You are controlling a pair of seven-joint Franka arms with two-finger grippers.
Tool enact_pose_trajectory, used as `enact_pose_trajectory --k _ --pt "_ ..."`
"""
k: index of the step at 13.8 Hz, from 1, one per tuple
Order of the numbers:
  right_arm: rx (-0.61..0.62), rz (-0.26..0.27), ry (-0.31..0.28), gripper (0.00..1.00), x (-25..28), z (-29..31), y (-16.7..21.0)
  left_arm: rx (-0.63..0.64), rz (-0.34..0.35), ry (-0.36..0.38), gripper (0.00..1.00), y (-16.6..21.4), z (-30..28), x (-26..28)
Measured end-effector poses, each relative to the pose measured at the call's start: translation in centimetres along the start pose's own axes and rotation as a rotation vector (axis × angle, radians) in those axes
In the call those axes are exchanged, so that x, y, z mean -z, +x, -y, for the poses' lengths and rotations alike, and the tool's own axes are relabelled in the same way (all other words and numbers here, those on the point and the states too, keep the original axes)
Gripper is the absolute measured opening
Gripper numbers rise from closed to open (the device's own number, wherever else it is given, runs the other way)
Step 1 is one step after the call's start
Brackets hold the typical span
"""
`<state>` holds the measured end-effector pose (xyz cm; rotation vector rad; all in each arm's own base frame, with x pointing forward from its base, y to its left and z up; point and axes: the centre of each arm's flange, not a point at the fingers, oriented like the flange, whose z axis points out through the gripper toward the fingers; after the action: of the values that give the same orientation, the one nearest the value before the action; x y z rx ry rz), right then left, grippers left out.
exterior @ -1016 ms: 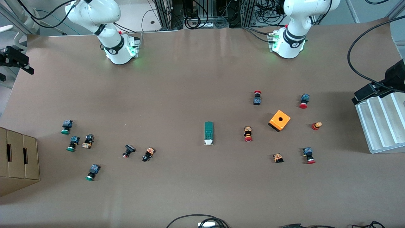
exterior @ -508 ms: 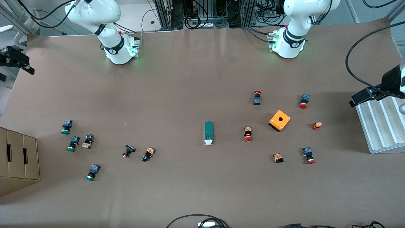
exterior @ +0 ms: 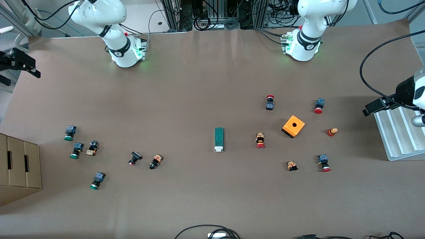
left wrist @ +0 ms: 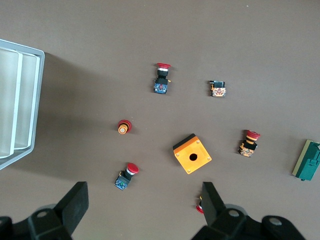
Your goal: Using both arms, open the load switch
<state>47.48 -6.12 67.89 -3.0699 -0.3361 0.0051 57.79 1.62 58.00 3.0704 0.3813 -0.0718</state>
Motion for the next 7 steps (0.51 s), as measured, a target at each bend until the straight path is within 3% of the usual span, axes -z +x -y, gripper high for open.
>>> enact_pose_trajectory --k 5,7 --pt "-0.003 0.027 0.010 1.00 -0.3 -0.1 -0.3 -0.048 0.014 0.003 1.00 -0.3 -2.3 -0.7" --pt "-0.003 0.028 0.010 1.00 -0.3 -0.1 -0.3 -0.101 0.007 0.051 1.00 -1.1 -4.9 -1.0"
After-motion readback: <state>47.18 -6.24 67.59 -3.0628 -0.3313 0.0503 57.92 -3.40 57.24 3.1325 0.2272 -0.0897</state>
